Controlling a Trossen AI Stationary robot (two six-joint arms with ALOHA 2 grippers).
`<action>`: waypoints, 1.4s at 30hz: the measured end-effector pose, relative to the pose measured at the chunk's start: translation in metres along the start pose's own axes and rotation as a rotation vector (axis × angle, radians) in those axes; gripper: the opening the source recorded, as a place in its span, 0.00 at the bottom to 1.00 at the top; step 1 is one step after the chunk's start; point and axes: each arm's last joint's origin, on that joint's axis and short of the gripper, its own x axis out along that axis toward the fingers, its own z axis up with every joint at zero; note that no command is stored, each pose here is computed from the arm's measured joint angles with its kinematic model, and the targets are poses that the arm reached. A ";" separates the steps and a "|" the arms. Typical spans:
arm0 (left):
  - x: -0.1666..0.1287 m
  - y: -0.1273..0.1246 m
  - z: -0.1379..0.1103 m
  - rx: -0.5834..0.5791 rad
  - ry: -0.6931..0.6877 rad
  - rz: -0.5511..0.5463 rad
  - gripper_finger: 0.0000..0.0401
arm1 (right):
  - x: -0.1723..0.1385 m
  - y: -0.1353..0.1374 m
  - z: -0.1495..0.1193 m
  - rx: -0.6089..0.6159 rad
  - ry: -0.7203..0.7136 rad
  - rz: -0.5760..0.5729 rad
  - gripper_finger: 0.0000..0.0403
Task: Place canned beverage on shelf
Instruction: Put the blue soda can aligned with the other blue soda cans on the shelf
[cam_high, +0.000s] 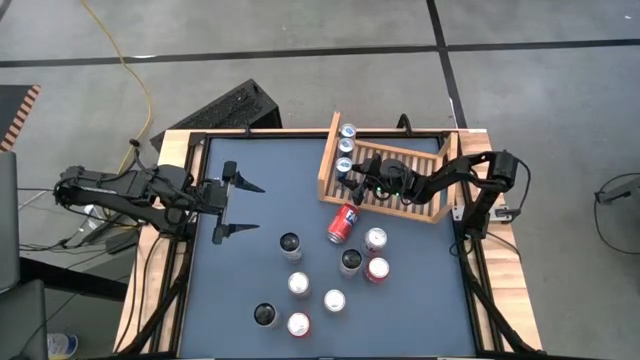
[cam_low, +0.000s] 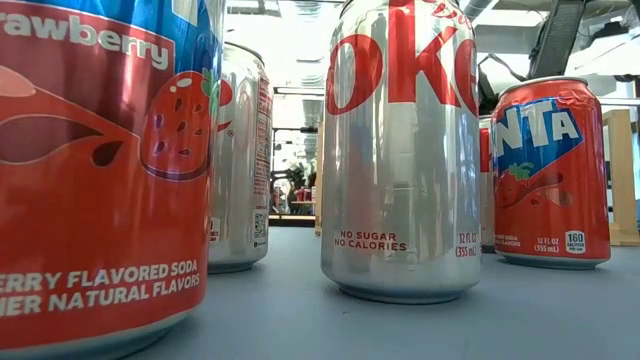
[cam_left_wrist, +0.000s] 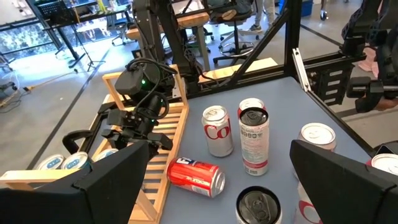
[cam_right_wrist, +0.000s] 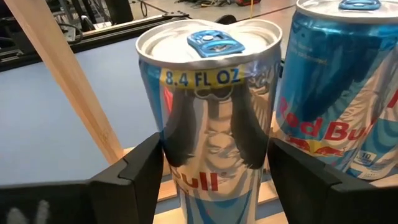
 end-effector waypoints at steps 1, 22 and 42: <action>0.000 0.000 0.000 0.000 0.000 0.000 0.95 | 0.000 0.000 0.000 0.001 0.000 0.000 0.65; 0.000 0.000 -0.001 0.001 0.005 -0.001 0.95 | 0.014 0.002 0.008 0.022 0.097 0.007 0.65; 0.000 0.000 0.000 -0.009 0.004 -0.001 0.95 | 0.014 0.006 0.008 0.020 0.092 0.021 0.46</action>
